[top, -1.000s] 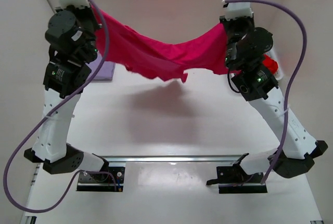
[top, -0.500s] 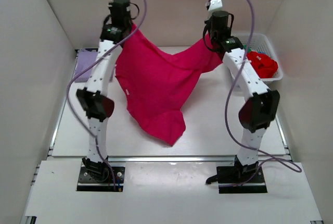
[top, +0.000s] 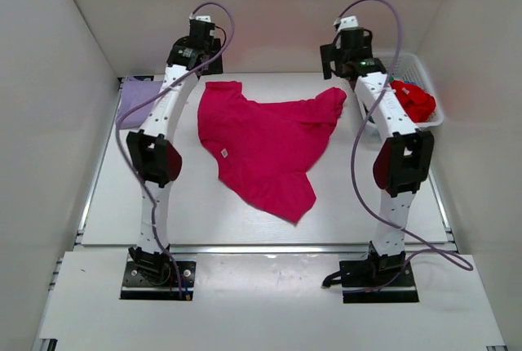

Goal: Fold and stack the t-shirts
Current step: Flatten out the tshirt

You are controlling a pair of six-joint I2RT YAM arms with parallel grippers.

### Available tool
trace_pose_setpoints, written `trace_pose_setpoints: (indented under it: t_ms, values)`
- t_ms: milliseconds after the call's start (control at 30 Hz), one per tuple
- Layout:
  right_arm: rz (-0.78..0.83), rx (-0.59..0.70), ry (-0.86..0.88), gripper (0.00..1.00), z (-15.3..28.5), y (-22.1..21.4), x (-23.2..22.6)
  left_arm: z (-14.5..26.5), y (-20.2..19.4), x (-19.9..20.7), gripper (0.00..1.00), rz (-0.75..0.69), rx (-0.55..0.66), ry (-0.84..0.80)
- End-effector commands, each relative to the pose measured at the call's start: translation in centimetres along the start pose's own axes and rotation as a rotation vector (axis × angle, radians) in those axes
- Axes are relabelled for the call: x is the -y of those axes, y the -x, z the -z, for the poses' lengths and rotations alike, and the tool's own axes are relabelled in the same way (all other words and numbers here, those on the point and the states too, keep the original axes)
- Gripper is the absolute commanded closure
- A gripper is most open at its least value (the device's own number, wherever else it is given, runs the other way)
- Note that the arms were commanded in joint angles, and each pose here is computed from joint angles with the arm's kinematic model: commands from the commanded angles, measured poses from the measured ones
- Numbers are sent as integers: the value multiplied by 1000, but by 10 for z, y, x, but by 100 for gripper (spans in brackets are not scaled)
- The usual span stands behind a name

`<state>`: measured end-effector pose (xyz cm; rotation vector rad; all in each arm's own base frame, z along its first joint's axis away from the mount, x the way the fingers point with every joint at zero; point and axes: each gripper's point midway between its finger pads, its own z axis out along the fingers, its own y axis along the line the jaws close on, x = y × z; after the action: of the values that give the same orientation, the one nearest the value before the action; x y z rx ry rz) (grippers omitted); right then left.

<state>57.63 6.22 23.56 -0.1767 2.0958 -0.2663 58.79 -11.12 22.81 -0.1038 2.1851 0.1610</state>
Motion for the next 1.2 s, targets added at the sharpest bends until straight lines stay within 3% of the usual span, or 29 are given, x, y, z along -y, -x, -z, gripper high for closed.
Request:
trace_pose_setpoints:
  t_ms: [0, 133, 200, 333, 600, 700, 867, 1033, 1167]
  values:
    - [-103, 161, -47, 4, 60, 56, 50, 115, -1, 35, 25, 29, -65, -226]
    - [-144, 130, -42, 6, 72, 38, 68, 164, -89, 104, 35, -67, -223, -365]
    - [-127, 117, -54, 6, 79, 31, 67, 184, -145, 117, 39, -67, -303, -398]
    - [-99, 93, -60, 6, 81, 17, 63, 218, -208, 134, 43, 81, -434, -484]
    - [-126, 71, -18, 7, 77, 2, 58, 274, -285, 188, 38, 378, -598, -653]
    - [-114, 58, -19, 7, 73, -2, 55, 293, -307, 210, 38, 413, -617, -676]
    - [-122, 48, -28, 7, 73, -10, 61, 311, -335, 233, 38, 419, -664, -659]
    - [-129, 57, -15, 6, 77, -12, 60, 298, -349, 238, 43, 372, -573, -552]
    - [-138, 60, -11, 7, 77, -12, 62, 295, -372, 244, 39, 310, -588, -506]
